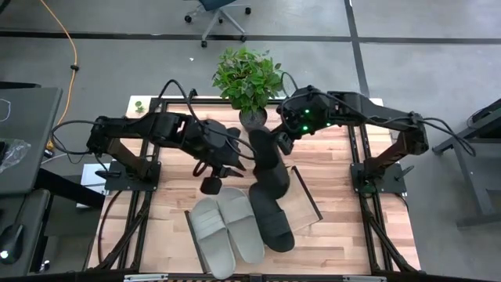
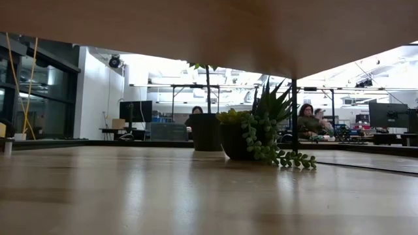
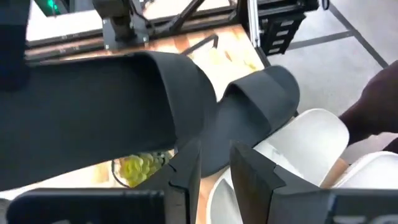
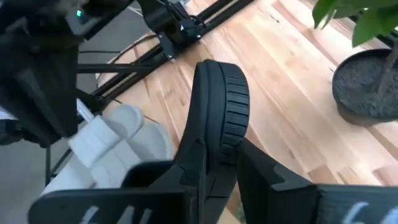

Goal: Pick and place slides into the shelf
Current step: Put the black slipper on the shelf

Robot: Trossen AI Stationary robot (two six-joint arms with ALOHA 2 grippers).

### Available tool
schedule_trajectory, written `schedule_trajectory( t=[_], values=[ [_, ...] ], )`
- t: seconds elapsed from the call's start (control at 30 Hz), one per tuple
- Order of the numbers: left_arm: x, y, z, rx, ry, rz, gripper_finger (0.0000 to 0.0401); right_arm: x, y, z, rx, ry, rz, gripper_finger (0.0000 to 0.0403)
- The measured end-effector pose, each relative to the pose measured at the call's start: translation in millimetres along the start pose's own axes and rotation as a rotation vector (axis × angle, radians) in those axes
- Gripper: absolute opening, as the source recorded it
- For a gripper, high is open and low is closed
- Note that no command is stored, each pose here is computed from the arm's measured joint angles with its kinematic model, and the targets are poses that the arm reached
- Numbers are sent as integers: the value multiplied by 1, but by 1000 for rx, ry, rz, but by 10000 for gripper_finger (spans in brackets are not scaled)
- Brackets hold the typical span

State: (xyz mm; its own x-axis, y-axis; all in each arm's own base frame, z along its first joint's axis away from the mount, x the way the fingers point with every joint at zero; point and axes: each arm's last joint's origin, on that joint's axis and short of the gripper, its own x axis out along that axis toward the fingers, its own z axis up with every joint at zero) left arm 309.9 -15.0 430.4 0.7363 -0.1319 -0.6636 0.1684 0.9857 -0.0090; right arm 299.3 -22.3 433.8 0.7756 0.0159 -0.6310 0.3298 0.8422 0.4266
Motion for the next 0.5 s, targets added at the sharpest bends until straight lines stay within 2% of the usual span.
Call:
schedule_trajectory(
  t=[0.23, 0.5],
  values=[
    [-29, -1, 12, 43, -36, 40, 71, -40, -1, -11, 48, 23, 31, 37],
    [-53, -1, 6, 53, 63, 138, 59, -60, 1, -29, 61, 140, 75, 37]
  ],
)
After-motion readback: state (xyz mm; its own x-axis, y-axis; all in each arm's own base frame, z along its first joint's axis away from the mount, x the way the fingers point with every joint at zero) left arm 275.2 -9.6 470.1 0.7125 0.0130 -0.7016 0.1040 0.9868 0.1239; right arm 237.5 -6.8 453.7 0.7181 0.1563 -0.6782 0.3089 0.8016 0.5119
